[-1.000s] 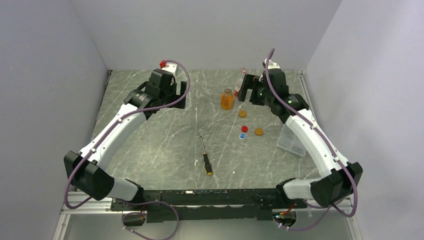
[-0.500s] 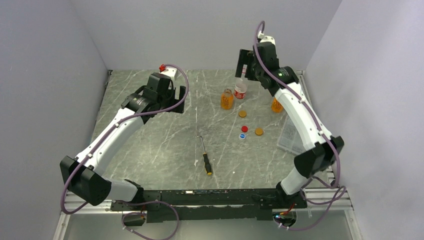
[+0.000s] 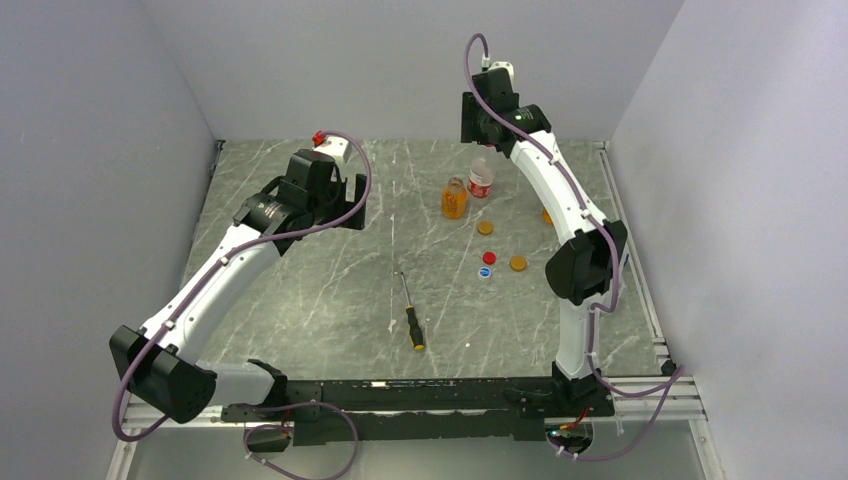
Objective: Screw on the bottle caps
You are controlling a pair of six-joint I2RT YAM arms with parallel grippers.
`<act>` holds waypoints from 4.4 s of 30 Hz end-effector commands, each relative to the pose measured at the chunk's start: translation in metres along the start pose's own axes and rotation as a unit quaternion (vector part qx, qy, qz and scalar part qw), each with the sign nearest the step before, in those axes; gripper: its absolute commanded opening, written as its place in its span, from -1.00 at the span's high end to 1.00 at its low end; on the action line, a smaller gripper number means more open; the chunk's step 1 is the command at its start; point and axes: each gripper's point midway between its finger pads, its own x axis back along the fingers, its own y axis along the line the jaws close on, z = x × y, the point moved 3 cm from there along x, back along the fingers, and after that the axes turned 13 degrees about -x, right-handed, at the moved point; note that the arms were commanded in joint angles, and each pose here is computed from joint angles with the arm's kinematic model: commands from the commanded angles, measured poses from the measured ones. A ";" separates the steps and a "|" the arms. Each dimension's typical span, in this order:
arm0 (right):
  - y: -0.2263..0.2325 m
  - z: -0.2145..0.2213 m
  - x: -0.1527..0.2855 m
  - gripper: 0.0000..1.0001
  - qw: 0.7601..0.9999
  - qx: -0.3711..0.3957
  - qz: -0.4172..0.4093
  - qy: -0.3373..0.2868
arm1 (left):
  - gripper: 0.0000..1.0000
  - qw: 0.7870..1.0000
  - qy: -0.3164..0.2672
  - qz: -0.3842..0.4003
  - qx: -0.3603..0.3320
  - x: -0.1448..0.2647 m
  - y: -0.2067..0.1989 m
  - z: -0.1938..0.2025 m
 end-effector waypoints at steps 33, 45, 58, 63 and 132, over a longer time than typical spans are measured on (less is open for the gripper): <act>-0.016 -0.010 -0.043 0.10 1.000 -0.021 -0.005 0.004 | -0.98 1.000 -0.001 0.005 -0.008 -0.003 -0.002 -0.004; -0.017 -0.004 -0.046 0.35 1.000 -0.023 -0.006 0.016 | -0.98 1.000 0.005 0.008 -0.009 -0.007 -0.003 -0.003; -0.030 -0.034 -0.006 0.90 0.999 -0.041 0.019 -0.023 | -0.98 0.995 -0.060 0.076 -0.008 -0.009 -0.024 -0.032; -0.031 -0.039 0.022 1.00 0.998 -0.053 0.009 -0.020 | -0.98 0.989 -0.100 0.109 -0.008 -0.013 -0.035 -0.046; 0.004 0.040 0.214 -0.99 0.968 -0.114 -0.224 0.027 | 0.05 0.894 -0.316 0.248 -0.200 -0.002 -0.088 -0.037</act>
